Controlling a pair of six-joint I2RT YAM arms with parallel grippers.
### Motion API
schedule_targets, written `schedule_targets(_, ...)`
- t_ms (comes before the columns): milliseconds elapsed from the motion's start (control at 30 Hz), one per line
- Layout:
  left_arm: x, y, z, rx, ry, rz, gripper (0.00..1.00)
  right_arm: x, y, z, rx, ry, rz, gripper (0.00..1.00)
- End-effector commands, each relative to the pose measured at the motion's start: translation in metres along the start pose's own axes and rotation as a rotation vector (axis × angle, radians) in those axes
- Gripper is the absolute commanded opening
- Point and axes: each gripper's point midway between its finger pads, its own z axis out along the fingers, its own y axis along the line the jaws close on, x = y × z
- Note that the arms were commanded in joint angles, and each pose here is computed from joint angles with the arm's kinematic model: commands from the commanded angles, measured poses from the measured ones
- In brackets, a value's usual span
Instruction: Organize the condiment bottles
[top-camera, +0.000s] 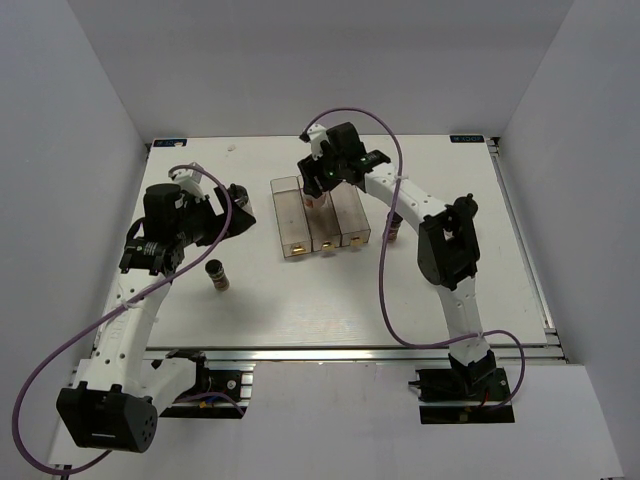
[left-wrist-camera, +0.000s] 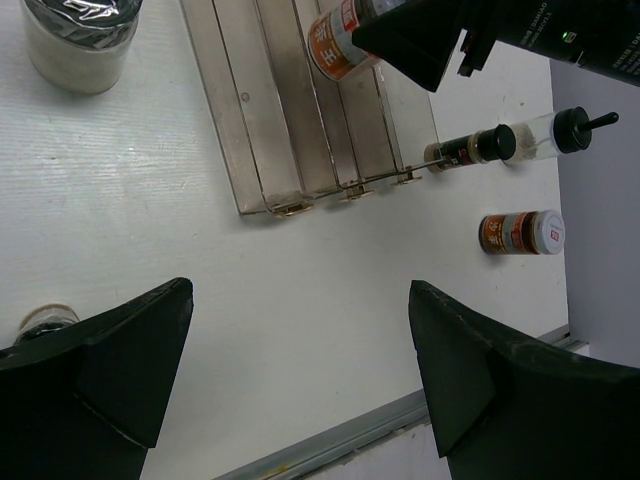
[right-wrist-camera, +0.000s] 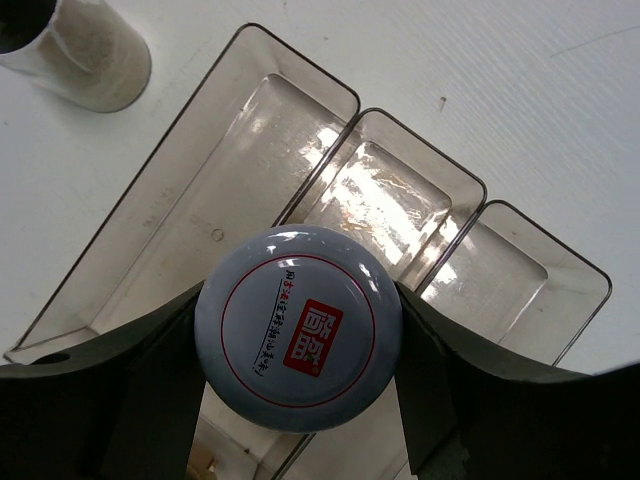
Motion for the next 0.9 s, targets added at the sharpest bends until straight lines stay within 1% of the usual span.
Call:
schedule_targets(0, 0.005, -0.001, -0.005, 0.005, 0.006, 0.009, 0.98, -0.054, -0.015, -0.009, 0.058, -0.159, -0.067, 0.0)
schedule_targets(200, 0.006, 0.0, -0.005, 0.0, 0.012, 0.011, 0.98, -0.046, -0.02, 0.002, 0.068, -0.15, -0.086, 0.0)
schedule_targets(233, 0.006, 0.0, -0.005, 0.002, 0.011, 0.011, 0.98, -0.044, -0.019, 0.005, 0.067, -0.146, -0.092, 0.01)
schedule_targets(300, 0.007, 0.0, -0.004, 0.003, 0.014, 0.009, 0.98, -0.041, -0.021, 0.008, 0.068, -0.145, -0.097, 0.13)
schedule_targets(367, 0.006, -0.001, -0.005, 0.007, 0.013, 0.005, 0.98, -0.038, -0.021, 0.012, 0.069, -0.141, -0.106, 0.32)
schedule_targets(700, 0.003, -0.007, -0.011, 0.02, -0.001, -0.004, 0.98, -0.031, -0.021, 0.017, 0.06, -0.132, -0.121, 0.69)
schedule_targets(733, 0.002, -0.008, -0.012, 0.023, -0.006, -0.005, 0.98, -0.032, -0.02, 0.016, 0.056, -0.134, -0.124, 0.74)
schedule_targets(767, 0.002, -0.009, -0.012, 0.025, -0.006, -0.009, 0.98, -0.032, -0.019, 0.016, 0.055, -0.134, -0.124, 0.76)
schedule_targets(800, 0.0, -0.01, -0.013, 0.029, -0.011, -0.009, 0.98, -0.032, -0.02, 0.015, 0.056, -0.134, -0.126, 0.8)
schedule_targets(867, -0.001, -0.012, -0.014, 0.034, -0.013, -0.011, 0.98, -0.033, -0.019, 0.013, 0.053, -0.134, -0.125, 0.81)
